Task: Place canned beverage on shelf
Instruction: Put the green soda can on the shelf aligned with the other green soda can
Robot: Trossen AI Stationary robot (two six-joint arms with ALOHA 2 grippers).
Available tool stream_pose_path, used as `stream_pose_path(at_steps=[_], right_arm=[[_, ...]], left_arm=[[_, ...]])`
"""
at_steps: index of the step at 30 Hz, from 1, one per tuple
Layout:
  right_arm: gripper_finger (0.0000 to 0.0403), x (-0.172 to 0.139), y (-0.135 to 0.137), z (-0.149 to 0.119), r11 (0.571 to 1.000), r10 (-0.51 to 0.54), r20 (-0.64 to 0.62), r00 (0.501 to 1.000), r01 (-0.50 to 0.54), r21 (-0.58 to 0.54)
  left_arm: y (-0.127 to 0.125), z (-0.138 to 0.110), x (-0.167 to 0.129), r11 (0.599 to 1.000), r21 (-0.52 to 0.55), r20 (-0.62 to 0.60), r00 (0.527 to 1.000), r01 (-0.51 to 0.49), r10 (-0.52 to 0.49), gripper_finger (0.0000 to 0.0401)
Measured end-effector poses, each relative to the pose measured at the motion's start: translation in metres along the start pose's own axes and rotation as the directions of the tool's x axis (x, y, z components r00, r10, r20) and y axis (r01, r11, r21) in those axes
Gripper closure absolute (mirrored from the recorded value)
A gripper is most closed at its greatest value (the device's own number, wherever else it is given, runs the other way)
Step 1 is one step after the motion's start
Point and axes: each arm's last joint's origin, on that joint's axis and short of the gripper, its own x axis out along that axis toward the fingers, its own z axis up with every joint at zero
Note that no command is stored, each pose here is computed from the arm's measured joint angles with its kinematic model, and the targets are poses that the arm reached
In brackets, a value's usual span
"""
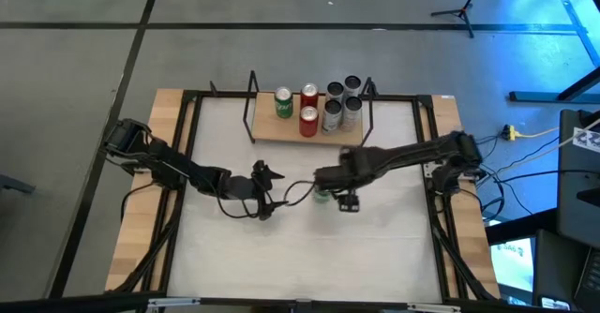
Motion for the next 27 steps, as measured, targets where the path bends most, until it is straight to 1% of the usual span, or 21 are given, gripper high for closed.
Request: stream_pose_path(at_steps=[2,4,8,11,15,18,20,23,25,27], right_arm=[[0.0027,-0.005,0.000,-0.015,0.999,-0.023,0.013,1.000,0.022,0.046],[0.0027,-0.002,0.001,-0.029,0.997,-0.017,0.048,0.999,0.013,0.077],[0.0027,0.024,0.008,-0.050,0.994,-0.002,0.158,0.988,-0.015,0.105],[0.0027,0.047,0.009,-0.064,0.990,-0.046,0.228,0.973,0.015,0.137],[0.0027,0.080,0.008,-0.074,0.974,-0.148,0.288,0.946,0.090,0.206],[0.0026,0.096,0.008,-0.076,0.958,-0.227,0.355,0.907,0.141,0.251],[0.0026,0.101,0.007,-0.076,0.942,-0.284,0.391,0.875,0.178,0.286],[0.0026,0.102,0.005,-0.074,0.914,-0.362,0.436,0.824,0.223,0.338],[0.0026,0.101,0.005,-0.072,0.904,-0.391,0.456,0.800,0.239,0.355],[0.0026,0.099,0.005,-0.068,0.907,-0.391,0.489,0.780,0.236,0.348]], left_arm=[[-0.001,0.003,0.000,1.000,-0.001,0.023,1.000,0.015,-0.015,0.0005],[-0.003,0.004,0.001,0.998,0.004,0.050,0.997,0.060,-0.060,0.0005],[-0.010,0.002,0.009,0.991,0.014,0.111,0.985,0.131,-0.132,0.0005],[-0.015,-0.002,0.020,0.989,0.021,0.123,0.981,0.149,-0.151,0.0005],[-0.022,0.000,0.043,0.993,0.025,0.122,0.986,0.113,-0.115,0.0005],[-0.028,0.000,0.062,0.995,0.028,0.106,0.990,0.095,-0.098,0.0005],[-0.032,0.001,0.072,0.998,0.029,0.098,0.993,0.063,-0.066,0.0005],[-0.034,0.001,0.082,0.999,0.030,0.081,0.997,-0.012,0.010,0.0005],[-0.034,0.003,0.083,0.999,0.016,0.082,0.995,-0.051,0.049,0.0005],[-0.034,0.005,0.084,0.997,0.009,0.089,0.993,-0.082,0.081,0.0005]])
